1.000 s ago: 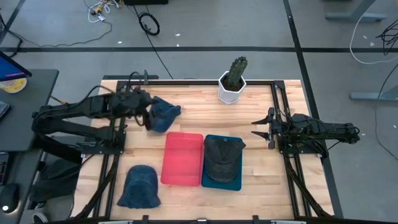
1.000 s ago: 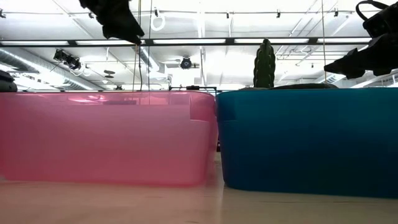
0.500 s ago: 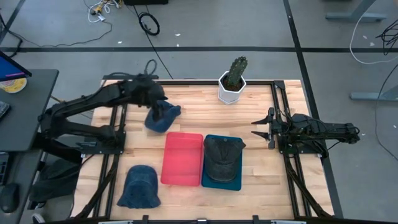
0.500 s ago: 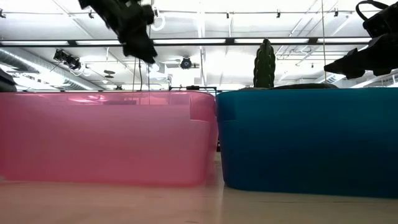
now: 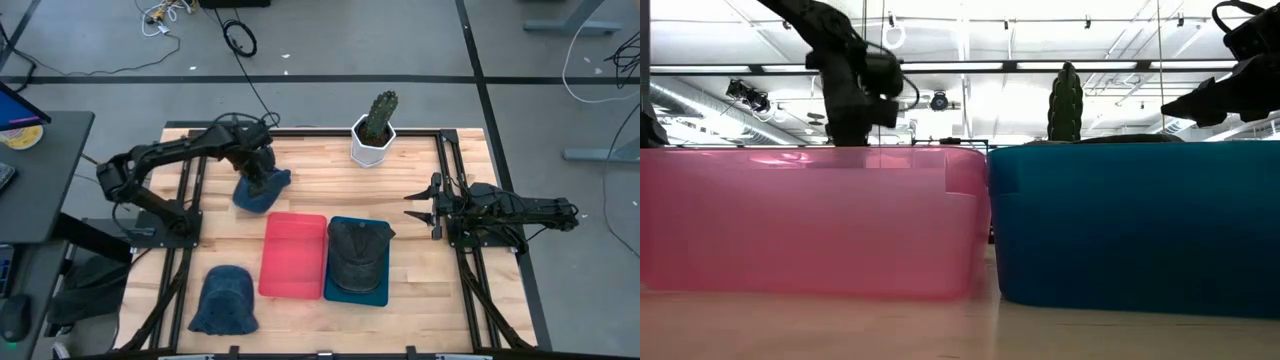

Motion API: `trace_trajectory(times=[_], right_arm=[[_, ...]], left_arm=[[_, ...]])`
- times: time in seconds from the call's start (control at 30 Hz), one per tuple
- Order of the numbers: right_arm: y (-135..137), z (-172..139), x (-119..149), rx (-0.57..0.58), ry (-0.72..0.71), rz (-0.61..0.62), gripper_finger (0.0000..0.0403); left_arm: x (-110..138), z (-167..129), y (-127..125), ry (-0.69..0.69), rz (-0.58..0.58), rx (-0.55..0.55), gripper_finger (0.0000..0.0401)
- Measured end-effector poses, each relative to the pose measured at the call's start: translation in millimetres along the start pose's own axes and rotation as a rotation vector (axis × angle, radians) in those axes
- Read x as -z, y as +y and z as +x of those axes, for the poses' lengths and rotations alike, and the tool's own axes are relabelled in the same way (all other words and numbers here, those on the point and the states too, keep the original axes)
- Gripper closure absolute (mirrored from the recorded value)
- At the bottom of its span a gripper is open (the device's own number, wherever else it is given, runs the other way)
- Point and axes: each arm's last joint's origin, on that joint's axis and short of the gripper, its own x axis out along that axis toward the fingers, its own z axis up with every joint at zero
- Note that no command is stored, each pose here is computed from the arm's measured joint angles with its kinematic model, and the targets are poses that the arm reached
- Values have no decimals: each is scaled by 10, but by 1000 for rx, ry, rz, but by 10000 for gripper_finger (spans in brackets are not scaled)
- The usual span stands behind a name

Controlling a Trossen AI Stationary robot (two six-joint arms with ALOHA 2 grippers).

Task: Pick & Place hat
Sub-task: Put the top blue cap into the pink bin

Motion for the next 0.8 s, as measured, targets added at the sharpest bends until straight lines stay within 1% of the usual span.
trace_trajectory(times=[0.1,0.27,0.33,0.4,0.63,0.8], right_arm=[[0,0,0,0,0,0,215],[0,0,0,0,0,0,215],[0,0,0,0,0,0,215],[0,0,0,0,0,0,215],[0,0,0,0,0,0,215],[0,-1,-1,0,0,0,215]], left_arm=[[-9,74,54,25,4,-1,174],[37,108,113,85,19,-22,174],[53,107,132,103,39,-56,174],[77,105,162,123,32,-80,174],[103,134,260,143,-3,-78,174],[80,347,298,202,0,-28,174]])
